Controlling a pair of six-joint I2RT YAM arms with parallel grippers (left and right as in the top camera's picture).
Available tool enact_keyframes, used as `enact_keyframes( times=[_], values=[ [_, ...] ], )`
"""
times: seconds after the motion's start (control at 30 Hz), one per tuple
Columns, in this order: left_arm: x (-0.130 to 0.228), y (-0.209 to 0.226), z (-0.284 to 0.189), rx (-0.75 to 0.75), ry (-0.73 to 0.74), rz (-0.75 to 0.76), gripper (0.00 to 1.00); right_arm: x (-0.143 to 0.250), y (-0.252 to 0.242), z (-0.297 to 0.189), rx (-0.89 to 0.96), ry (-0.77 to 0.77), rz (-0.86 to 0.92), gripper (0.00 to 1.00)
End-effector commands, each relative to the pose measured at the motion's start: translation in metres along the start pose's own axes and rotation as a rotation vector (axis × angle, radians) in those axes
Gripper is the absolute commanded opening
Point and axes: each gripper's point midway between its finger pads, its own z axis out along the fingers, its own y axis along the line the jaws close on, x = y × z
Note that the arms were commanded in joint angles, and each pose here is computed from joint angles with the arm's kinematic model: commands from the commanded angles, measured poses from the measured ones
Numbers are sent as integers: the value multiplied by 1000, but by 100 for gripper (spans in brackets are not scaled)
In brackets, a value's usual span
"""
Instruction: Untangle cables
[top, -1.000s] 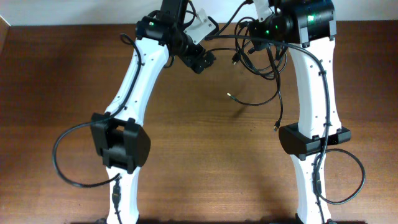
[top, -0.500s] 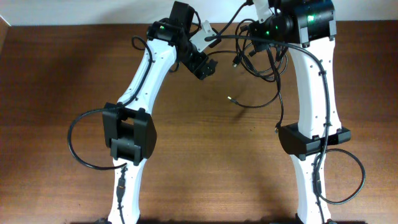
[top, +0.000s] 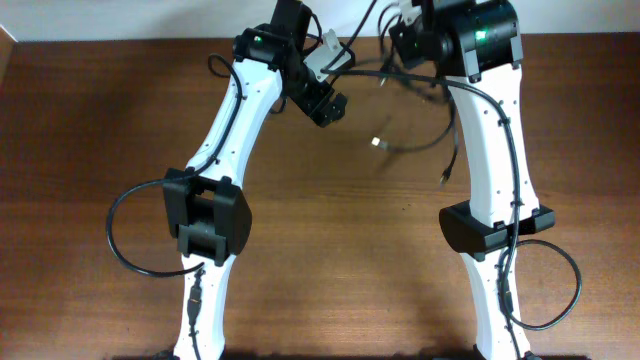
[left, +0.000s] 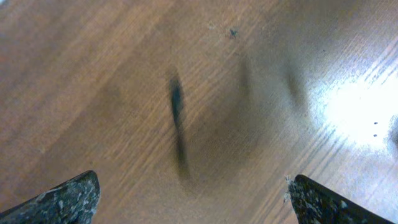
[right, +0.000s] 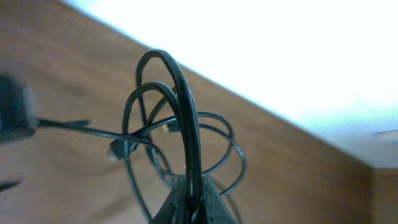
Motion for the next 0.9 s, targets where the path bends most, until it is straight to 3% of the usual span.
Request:
enact_keyframes(
  times=[0.0, 0.17, 0.33, 0.67, 0.87],
  values=[
    [-5, -7, -8, 17, -11, 14, 99, -17, -32, -35, 122, -86, -33, 4],
    [-6, -7, -8, 15, -14, 15, 99, -3, -45, -56, 74, -78, 66, 4],
    [-6, -7, -8, 15, -13, 14, 99, -11, -49, -85, -74, -180, 135, 4],
    [-7, -11, -7, 20, -10, 21, 99, -11, -64, -72, 5, -154, 37, 4],
    [-9, -18, -4, 7, 3, 41, 99, -15, -120, -69, 89, -224, 120, 4]
  ],
)
